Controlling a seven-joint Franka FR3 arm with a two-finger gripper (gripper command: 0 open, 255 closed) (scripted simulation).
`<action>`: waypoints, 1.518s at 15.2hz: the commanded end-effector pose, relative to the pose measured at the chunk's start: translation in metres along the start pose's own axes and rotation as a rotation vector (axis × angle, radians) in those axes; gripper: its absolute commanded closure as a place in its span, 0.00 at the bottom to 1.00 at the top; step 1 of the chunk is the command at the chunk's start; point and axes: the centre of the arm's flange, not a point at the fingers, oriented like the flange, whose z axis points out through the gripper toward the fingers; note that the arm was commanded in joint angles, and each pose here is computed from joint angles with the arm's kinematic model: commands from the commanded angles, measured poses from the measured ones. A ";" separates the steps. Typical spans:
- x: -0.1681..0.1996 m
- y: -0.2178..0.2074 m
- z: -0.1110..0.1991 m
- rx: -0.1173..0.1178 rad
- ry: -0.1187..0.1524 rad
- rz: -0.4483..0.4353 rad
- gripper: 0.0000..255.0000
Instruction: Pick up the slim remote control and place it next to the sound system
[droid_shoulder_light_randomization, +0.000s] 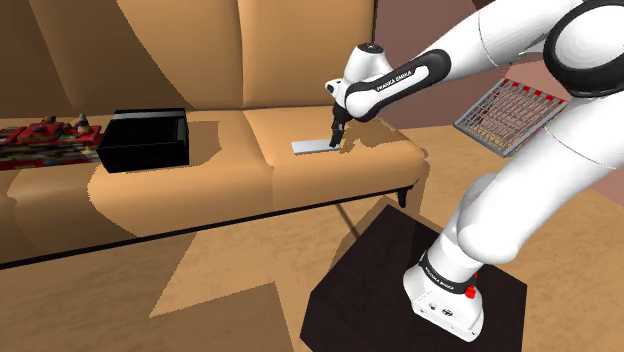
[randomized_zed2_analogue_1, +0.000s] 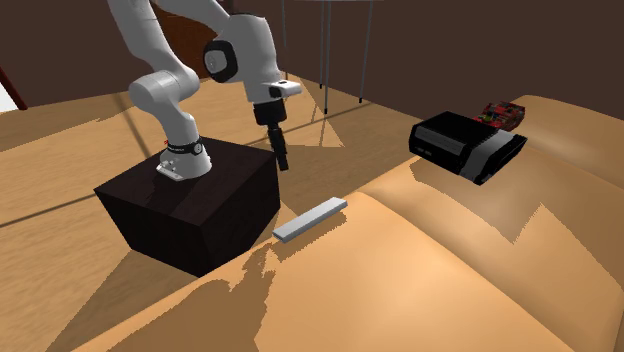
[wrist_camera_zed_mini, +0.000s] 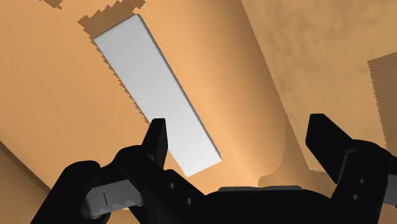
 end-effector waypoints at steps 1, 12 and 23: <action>0.008 0.011 0.023 -0.016 0.006 -0.059 0.00; 0.037 0.054 0.116 -0.063 0.027 -0.261 0.00; 0.038 0.056 0.140 -0.063 0.027 -0.261 0.00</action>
